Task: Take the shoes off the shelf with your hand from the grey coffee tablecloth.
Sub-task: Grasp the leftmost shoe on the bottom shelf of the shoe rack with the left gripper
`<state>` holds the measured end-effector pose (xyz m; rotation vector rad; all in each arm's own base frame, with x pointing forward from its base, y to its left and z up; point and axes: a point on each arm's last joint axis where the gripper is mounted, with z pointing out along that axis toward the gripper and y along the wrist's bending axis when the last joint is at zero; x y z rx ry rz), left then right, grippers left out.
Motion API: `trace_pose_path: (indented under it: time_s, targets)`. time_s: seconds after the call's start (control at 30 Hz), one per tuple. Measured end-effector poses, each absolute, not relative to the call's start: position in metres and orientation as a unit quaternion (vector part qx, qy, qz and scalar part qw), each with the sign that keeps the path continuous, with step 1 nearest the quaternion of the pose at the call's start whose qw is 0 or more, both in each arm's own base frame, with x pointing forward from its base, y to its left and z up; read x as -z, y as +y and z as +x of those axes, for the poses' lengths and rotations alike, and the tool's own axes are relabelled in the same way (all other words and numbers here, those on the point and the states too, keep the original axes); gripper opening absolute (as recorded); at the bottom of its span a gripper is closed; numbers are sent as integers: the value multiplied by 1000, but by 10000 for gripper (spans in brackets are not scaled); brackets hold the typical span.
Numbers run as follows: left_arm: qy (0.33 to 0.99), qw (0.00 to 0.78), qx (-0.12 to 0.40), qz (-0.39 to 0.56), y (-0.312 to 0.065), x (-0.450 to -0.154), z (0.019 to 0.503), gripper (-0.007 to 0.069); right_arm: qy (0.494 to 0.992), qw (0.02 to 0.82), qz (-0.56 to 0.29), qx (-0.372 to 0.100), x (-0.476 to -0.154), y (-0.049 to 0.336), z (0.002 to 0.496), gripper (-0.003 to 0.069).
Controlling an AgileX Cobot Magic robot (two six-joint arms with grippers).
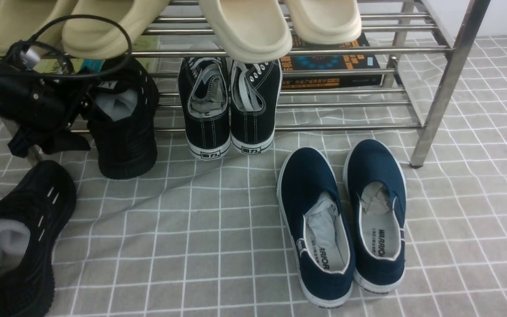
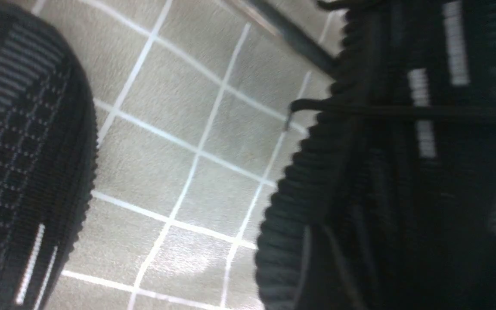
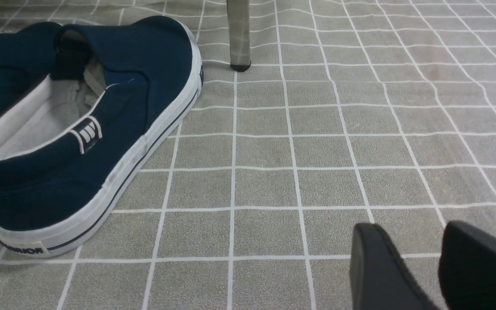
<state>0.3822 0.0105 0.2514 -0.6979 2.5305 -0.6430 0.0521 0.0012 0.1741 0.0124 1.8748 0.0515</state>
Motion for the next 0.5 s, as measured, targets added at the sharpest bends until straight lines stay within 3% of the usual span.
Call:
trace_pose_path:
  time_s: [0.23,0.33,0.5]
  targets:
    - [919,197,231,-253,10,-240,384,59,806,592,5,-22,-174,1,52,239]
    - [924,185,228,-246,10,-242,381,13,806,592,5,-22,-174,1,52,239]
    - [942,172,193,-215,12,-263,361,10,806,592,5,-22,-174,1,52,239]
